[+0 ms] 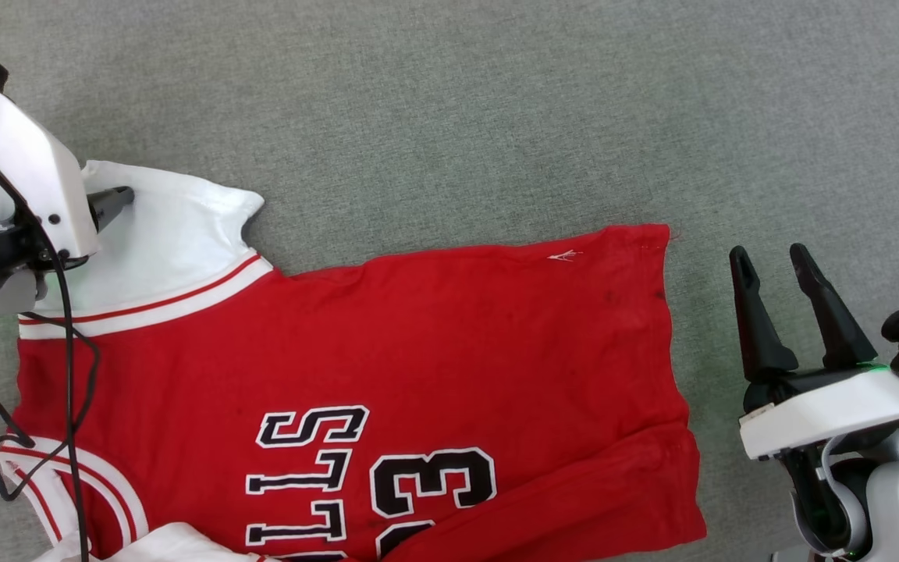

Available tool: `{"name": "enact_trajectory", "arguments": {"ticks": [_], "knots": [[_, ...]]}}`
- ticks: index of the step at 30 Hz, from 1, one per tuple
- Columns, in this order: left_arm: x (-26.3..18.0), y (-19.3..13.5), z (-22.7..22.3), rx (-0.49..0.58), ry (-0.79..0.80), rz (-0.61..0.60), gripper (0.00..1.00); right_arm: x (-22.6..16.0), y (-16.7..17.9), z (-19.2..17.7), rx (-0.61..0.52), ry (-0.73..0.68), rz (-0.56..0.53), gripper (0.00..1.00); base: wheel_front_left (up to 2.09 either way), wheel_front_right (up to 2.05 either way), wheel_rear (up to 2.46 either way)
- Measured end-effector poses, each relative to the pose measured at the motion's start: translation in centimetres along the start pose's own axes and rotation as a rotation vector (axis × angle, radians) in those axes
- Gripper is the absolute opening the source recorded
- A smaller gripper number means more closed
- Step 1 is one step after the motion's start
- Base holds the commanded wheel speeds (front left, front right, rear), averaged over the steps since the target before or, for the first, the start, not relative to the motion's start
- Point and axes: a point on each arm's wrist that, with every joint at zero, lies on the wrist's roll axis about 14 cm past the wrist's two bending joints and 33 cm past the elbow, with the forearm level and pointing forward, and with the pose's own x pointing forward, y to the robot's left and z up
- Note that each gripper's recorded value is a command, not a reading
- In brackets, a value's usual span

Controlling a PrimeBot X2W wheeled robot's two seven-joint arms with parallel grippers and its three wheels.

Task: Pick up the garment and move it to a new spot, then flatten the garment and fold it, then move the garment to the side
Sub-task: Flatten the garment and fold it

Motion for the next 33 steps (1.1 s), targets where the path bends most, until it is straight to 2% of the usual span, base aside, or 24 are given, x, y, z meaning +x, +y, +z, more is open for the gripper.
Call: {"name": "enact_trajectory", "arguments": {"ticks": [1,8,14,23,33], "knots": [[0.0,0.0,0.0,0.004,0.0,0.003,0.0,0.1,-0.1,-0.1,0.004,0.004,-0.002,1.0,0.0,0.0,0.0],[-0.6,-1.2,-0.2,0.019,-0.022,-0.011,0.0,0.6,-0.1,-2.4,0.093,0.186,0.029,1.0,0.0,0.0,0.0],[-2.8,-2.6,0.6,0.054,-0.114,-0.04,0.0,0.4,0.0,-4.8,0.058,0.464,0.098,1.0,0.0,0.0,0.0],[-8.2,-2.7,2.9,0.136,-0.312,-0.022,0.0,3.1,3.3,-3.7,-0.062,0.6,0.232,1.0,0.0,0.0,0.0],[-8.8,-1.5,2.0,0.124,-0.352,-0.011,0.0,4.1,4.6,-8.9,-0.153,0.844,0.269,1.0,0.0,0.0,0.0]]}}
